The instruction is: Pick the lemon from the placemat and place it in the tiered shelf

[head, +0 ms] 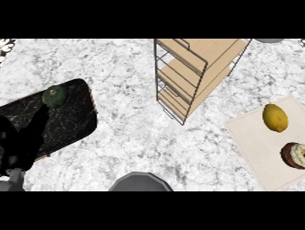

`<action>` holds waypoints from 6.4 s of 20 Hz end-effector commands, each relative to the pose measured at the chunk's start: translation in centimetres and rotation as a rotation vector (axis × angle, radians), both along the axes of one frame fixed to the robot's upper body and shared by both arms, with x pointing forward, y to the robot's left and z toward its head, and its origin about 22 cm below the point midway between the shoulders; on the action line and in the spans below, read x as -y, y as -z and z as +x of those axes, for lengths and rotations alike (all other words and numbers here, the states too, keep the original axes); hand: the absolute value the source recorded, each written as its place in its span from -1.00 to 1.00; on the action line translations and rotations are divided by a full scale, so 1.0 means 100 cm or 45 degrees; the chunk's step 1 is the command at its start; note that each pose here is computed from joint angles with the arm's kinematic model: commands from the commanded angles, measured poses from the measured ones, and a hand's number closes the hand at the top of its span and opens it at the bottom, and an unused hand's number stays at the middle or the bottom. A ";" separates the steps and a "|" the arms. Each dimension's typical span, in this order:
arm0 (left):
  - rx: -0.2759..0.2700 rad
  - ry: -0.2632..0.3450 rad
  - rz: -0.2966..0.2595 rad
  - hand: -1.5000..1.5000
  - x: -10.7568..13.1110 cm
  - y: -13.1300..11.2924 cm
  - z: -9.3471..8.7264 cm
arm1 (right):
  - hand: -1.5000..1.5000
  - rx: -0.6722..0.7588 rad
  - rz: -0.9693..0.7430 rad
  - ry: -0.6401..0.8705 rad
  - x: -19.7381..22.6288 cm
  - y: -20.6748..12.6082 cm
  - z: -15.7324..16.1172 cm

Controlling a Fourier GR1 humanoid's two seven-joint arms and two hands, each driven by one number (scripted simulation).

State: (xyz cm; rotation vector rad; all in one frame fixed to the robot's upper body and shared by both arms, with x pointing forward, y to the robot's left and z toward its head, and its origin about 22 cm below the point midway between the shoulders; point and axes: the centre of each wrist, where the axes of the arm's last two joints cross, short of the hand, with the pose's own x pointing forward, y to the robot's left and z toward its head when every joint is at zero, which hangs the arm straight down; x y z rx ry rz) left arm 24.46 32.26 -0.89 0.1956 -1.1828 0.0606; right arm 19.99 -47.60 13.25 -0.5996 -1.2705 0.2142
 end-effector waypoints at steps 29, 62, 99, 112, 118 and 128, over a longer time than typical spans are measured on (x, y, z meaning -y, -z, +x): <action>-0.095 0.088 -0.102 0.00 0.042 0.018 0.005 | -1.00 -0.590 -0.361 0.296 -0.138 0.025 0.103; -0.108 0.075 -0.099 0.00 0.023 0.030 -0.001 | -1.00 -0.596 -0.457 0.344 -0.109 0.107 0.133; -0.111 0.022 -0.101 0.00 0.012 0.022 -0.014 | 1.00 0.585 -0.414 -1.458 -0.210 -0.102 0.044; -0.075 0.093 -0.101 0.00 0.033 0.013 0.001 | 1.00 0.577 -0.288 -1.155 -0.186 -0.231 0.068; -0.088 0.151 -0.087 0.00 0.035 0.019 0.001 | 1.00 0.575 -0.284 -1.095 -0.178 -0.258 0.107; -0.094 0.132 -0.084 0.00 0.045 0.018 0.006 | 1.00 0.525 -0.401 -1.209 -0.226 -0.251 0.160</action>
